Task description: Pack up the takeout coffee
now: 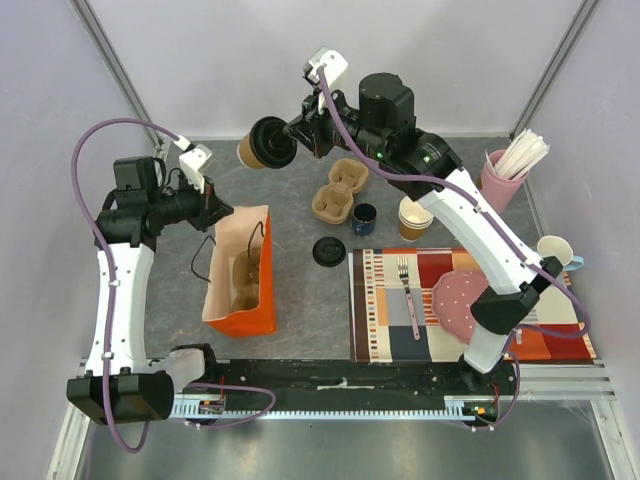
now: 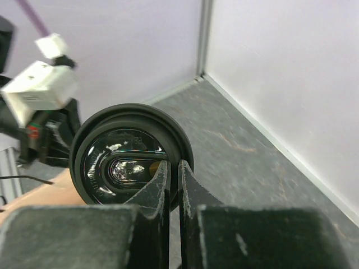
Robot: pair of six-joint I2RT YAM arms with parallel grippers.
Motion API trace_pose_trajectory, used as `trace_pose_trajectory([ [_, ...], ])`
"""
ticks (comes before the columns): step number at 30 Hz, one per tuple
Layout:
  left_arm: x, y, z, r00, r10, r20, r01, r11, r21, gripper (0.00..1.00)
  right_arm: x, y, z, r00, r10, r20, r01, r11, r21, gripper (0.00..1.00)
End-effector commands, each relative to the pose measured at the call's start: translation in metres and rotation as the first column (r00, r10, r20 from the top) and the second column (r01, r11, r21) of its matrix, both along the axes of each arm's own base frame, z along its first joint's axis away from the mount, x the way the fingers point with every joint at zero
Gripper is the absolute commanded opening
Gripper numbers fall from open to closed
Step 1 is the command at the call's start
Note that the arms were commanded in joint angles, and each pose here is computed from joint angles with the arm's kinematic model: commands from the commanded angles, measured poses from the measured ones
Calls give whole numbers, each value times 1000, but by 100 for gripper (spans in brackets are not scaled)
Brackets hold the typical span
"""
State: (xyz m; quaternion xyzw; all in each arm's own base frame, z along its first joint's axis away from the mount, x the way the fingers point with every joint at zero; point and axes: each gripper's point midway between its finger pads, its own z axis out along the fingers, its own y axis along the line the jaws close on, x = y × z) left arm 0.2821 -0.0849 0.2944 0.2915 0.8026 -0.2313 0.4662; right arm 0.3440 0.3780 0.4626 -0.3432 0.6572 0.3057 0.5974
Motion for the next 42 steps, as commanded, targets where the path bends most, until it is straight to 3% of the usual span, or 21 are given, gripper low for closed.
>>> trace_pose_trajectory([
  [1,3,-14,10,999,-30,12,31,998,-63,2,-40,30,33,972,214,96,-220,974,61,0],
  [3,5,-14,12,1000,-26,8,26,997,-69,2,-60,47,30,944,312,107,-318,947,48,0],
  [7,9,-14,17,1000,-21,19,23,997,-71,2,-73,62,10,922,378,85,-379,926,-11,0],
  [12,12,-11,23,999,-10,41,12,998,-63,2,-75,62,-33,914,405,22,-399,908,-127,0],
  [18,14,-7,19,999,4,40,-2,999,-44,2,-67,47,-42,945,325,28,-316,932,-179,0],
  [26,10,-12,29,999,-10,54,14,998,-69,2,-88,65,-55,898,438,-32,-436,882,-180,0],
  [35,2,-18,30,998,-40,38,43,995,-86,2,-102,81,-88,854,518,-41,-505,808,-303,0],
  [42,2,-20,29,999,-44,30,46,995,-90,2,-131,90,-133,786,612,-88,-579,678,-453,0],
])
